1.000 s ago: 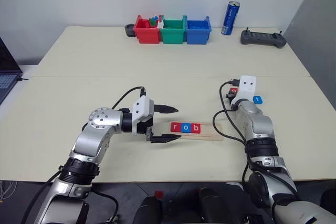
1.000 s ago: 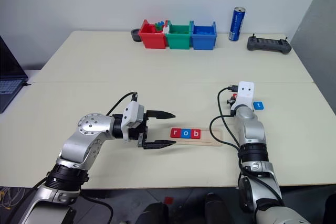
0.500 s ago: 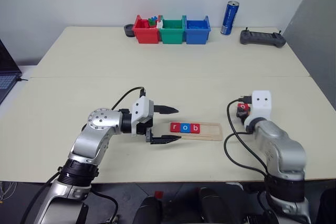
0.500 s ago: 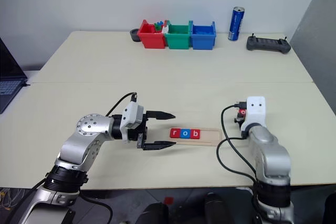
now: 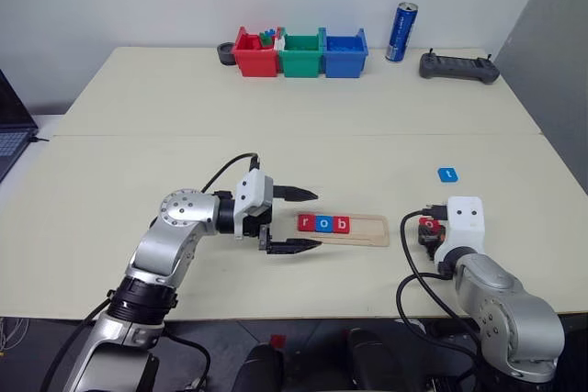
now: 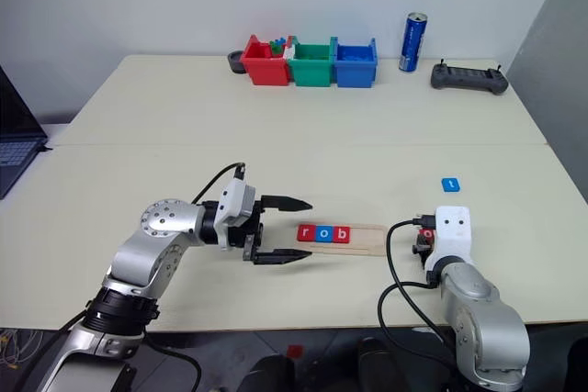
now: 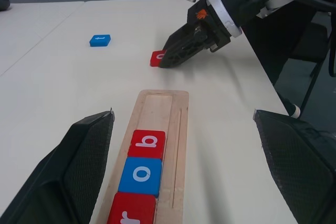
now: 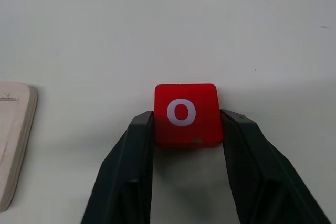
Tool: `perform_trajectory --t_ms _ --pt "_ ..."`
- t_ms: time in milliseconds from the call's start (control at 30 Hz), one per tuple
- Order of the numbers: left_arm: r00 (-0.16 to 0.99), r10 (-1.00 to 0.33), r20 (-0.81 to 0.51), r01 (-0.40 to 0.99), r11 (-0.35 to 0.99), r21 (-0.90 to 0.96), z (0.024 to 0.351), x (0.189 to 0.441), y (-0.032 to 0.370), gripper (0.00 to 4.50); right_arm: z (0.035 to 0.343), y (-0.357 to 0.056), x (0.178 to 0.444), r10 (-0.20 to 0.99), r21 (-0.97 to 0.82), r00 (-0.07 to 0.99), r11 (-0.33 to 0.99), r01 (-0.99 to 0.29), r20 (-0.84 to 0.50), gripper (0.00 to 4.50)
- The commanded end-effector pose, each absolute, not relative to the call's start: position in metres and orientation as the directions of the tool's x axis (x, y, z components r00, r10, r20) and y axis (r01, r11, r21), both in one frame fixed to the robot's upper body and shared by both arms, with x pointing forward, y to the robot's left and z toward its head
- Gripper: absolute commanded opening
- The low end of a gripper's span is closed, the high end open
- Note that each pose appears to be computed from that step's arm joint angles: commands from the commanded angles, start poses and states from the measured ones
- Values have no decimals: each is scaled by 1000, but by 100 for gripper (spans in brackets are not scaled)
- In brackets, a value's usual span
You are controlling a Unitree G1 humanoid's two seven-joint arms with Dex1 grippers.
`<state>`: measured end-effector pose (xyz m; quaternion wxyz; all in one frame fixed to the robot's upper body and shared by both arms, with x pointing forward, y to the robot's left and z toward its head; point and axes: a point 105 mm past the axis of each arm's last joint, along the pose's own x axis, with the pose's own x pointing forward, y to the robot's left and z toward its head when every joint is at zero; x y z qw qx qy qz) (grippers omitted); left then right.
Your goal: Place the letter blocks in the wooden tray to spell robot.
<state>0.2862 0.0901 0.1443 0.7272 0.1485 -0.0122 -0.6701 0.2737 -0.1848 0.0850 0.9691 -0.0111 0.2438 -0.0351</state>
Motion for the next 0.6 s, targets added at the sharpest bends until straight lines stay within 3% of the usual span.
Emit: perform_trajectory --t_ms 33,167,433,533,600 --pt "89 -981 -170 964 42 263 152 284 89 450 75 -177 271 -24 -10 860 1000 22 -509 318" --pt "95 -980 -172 964 47 263 151 284 91 450 77 -178 272 -23 -12 864 1000 20 -502 448" --pt "104 -980 -171 962 55 266 151 285 91 450 113 -178 288 2 -96 923 994 -42 -386 448" --pt "103 -980 -171 962 54 269 152 286 90 450 134 -176 297 102 -195 939 965 -173 -328 448" --pt "97 -980 -172 962 48 270 151 287 90 450 150 -169 303 243 -204 930 931 -303 -276 448"
